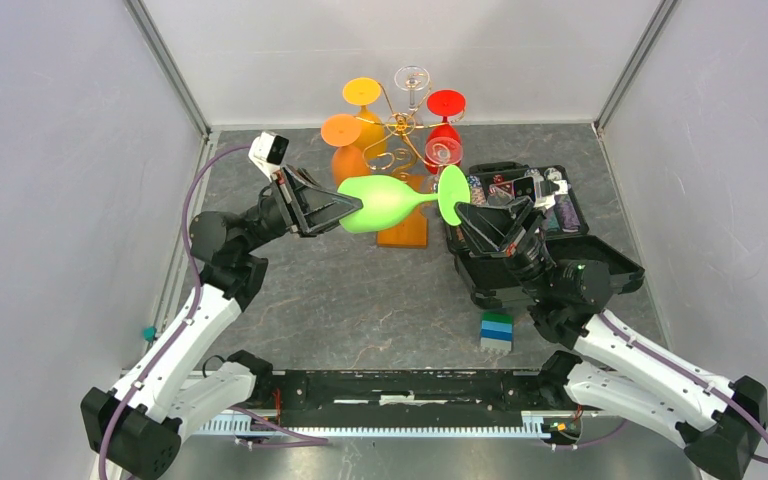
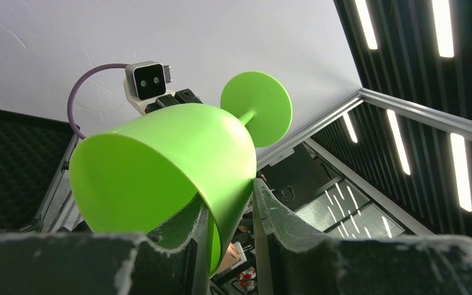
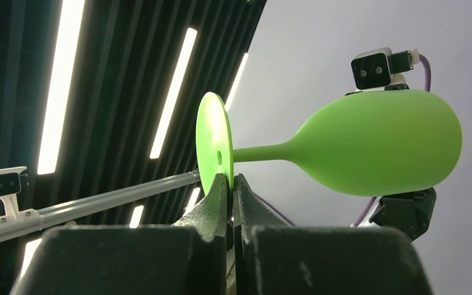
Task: Take the wine glass off the wine glass rack
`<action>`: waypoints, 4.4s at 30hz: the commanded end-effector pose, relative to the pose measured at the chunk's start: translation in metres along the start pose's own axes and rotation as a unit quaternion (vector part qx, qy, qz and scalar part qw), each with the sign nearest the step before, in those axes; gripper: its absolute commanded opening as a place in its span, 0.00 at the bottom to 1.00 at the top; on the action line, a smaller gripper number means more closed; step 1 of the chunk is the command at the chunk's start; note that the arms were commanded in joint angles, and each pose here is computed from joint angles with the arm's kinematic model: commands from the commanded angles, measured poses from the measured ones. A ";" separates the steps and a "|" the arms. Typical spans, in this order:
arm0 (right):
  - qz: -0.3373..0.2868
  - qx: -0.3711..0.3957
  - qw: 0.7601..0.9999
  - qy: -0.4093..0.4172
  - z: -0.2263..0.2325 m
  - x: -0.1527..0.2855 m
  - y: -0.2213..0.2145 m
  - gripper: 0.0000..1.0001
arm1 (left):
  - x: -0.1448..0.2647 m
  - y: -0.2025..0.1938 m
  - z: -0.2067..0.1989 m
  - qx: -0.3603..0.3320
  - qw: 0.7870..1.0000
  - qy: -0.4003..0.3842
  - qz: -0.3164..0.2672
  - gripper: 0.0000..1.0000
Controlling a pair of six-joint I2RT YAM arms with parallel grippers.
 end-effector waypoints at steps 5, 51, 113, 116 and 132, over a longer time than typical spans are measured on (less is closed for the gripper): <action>-0.021 0.023 0.999 -0.039 -0.027 -0.002 0.006 0.00 | 0.003 -0.013 -0.026 -0.043 0.998 -0.024 0.028 0.04; -0.105 0.134 0.967 -0.191 -0.070 0.019 0.035 0.90 | 0.025 0.026 -0.023 -0.286 0.935 0.164 -0.130 0.02; -0.232 0.433 0.770 -0.407 -0.054 0.134 0.113 0.86 | 0.200 0.270 0.200 -0.132 0.572 0.805 -0.089 0.43; -0.221 0.438 0.771 -0.406 -0.052 0.130 0.111 0.88 | 0.192 0.267 0.182 -0.146 0.585 0.792 -0.098 0.50; -0.004 0.518 0.796 -0.313 -0.048 -0.012 0.070 0.98 | 0.144 0.199 0.092 -0.248 0.713 0.634 -0.165 1.00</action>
Point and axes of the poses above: each gripper's point midway between its finger pads, its own x axis back along the fingers, its own z axis along the line the jaws close on, y = z × x, the point moved 4 cm from there along x, back along the fingers, and after that the axes turned 9 degrees about x, right-handed, at the moved point
